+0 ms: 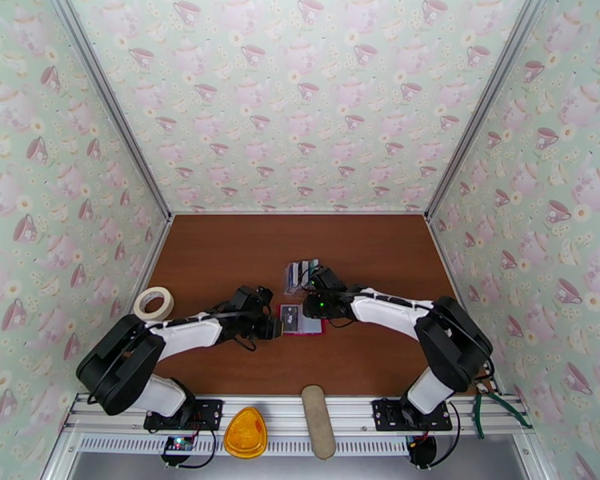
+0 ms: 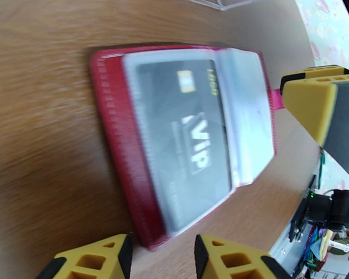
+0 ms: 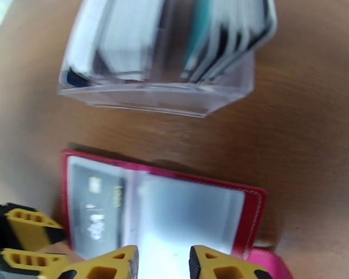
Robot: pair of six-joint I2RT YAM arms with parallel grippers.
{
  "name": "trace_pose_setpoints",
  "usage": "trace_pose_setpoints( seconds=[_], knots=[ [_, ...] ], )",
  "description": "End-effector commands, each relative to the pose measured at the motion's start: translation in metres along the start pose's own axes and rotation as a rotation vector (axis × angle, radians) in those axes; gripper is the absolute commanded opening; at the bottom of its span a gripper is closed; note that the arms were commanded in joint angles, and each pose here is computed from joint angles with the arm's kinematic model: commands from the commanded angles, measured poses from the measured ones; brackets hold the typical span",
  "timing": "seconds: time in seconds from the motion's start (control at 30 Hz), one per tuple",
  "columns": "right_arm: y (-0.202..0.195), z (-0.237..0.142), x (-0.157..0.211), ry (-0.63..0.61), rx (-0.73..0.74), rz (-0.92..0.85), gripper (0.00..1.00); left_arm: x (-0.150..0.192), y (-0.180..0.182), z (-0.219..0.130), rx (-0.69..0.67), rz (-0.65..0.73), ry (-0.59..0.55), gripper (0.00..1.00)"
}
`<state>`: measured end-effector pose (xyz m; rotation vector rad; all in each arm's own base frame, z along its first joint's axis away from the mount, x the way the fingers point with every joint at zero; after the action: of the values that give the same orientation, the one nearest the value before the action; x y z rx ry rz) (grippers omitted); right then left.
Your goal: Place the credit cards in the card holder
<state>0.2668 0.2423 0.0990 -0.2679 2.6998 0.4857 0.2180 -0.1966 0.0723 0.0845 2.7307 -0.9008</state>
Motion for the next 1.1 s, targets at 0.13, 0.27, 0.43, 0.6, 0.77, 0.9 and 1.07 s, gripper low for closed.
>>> trace_pose_setpoints(
  seconds=[0.13, 0.27, 0.43, 0.6, 0.77, 0.9, 1.07],
  knots=[
    [0.0, 0.006, -0.017, -0.017, 0.026, -0.032, 0.35, -0.014, -0.015, -0.013, 0.022, 0.034, -0.039, 0.44],
    [-0.004, 0.012, -0.019, -0.007, 0.039, -0.029, 0.35, -0.015, -0.024, -0.013, 0.063, 0.044, -0.035, 0.44],
    [-0.004, 0.019, -0.017, 0.013, 0.037, -0.033, 0.34, -0.017, -0.027, -0.011, 0.082, 0.047, -0.038, 0.44],
    [-0.006, 0.024, -0.011, 0.031, 0.031, -0.027, 0.34, -0.016, -0.029, -0.003, 0.112, 0.04, -0.021, 0.44],
    [-0.006, 0.026, -0.003, 0.046, 0.026, -0.022, 0.34, -0.014, -0.03, 0.002, 0.13, 0.034, -0.008, 0.44],
    [-0.002, 0.026, 0.002, 0.055, 0.014, -0.023, 0.34, -0.009, -0.027, 0.008, 0.119, 0.029, 0.014, 0.44],
    [0.004, 0.024, 0.008, 0.059, -0.005, -0.024, 0.33, -0.001, -0.019, 0.016, 0.096, 0.017, 0.051, 0.46]
  ],
)
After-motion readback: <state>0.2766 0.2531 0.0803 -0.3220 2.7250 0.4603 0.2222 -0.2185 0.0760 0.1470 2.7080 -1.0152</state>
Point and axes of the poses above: each hand's point on the last joint's axis, 136 mm out from that joint toward the fingers, its own z axis out along the fingers, its own y axis along the line the jaws close on, x = y × z, the point moved 6 cm from there along -z, back along the fingers, and after that the axes turned 4 degrees about -z, right-handed, at the moved point
